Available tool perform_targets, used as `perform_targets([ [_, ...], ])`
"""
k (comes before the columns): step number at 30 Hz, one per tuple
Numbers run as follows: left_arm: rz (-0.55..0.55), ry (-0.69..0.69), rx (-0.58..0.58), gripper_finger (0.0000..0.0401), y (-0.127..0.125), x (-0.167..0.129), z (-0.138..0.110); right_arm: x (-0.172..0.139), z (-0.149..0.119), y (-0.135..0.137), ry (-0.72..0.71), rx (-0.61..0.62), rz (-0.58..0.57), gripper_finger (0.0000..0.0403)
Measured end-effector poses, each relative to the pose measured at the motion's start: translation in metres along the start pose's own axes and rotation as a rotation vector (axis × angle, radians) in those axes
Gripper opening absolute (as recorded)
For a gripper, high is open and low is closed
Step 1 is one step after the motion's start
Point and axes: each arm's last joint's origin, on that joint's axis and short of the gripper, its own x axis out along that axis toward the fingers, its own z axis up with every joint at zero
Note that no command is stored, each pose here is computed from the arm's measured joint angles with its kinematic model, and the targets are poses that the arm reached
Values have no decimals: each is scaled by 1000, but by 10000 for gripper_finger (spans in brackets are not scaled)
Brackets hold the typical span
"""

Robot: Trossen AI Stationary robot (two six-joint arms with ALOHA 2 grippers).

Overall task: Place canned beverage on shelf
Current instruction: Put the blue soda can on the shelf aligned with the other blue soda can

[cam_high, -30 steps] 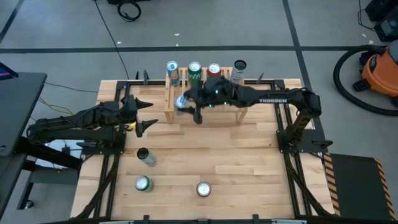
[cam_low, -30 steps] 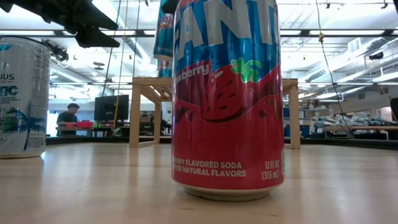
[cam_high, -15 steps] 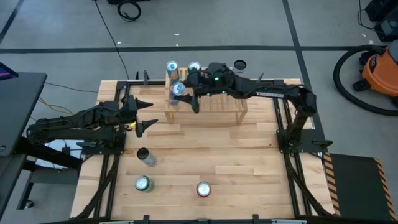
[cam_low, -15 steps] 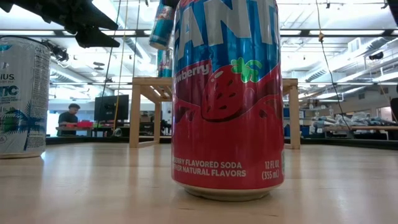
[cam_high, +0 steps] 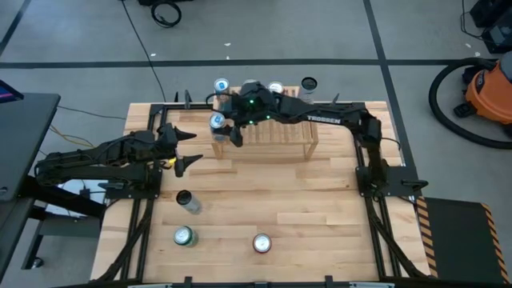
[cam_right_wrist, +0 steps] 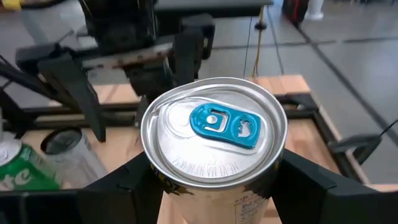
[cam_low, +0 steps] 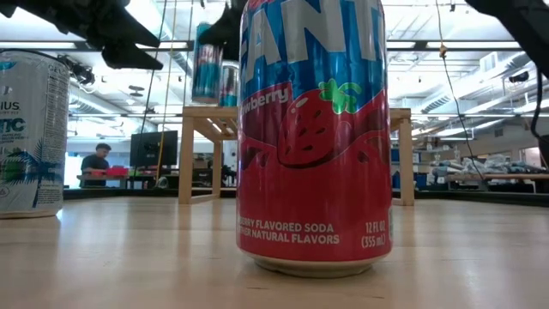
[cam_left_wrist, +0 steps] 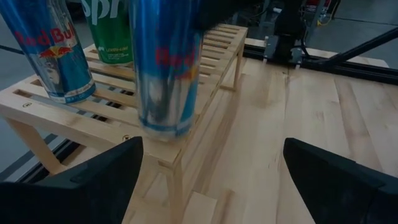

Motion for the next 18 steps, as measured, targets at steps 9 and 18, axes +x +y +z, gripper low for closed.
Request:
perform_targets([
  [9,1,6,2,389,0,0,-1,0,-3,-10,47,14,-40,246],
  [18,1,9,2,389,0,0,-1,-8,-4,-25,61,37,-53,250],
])
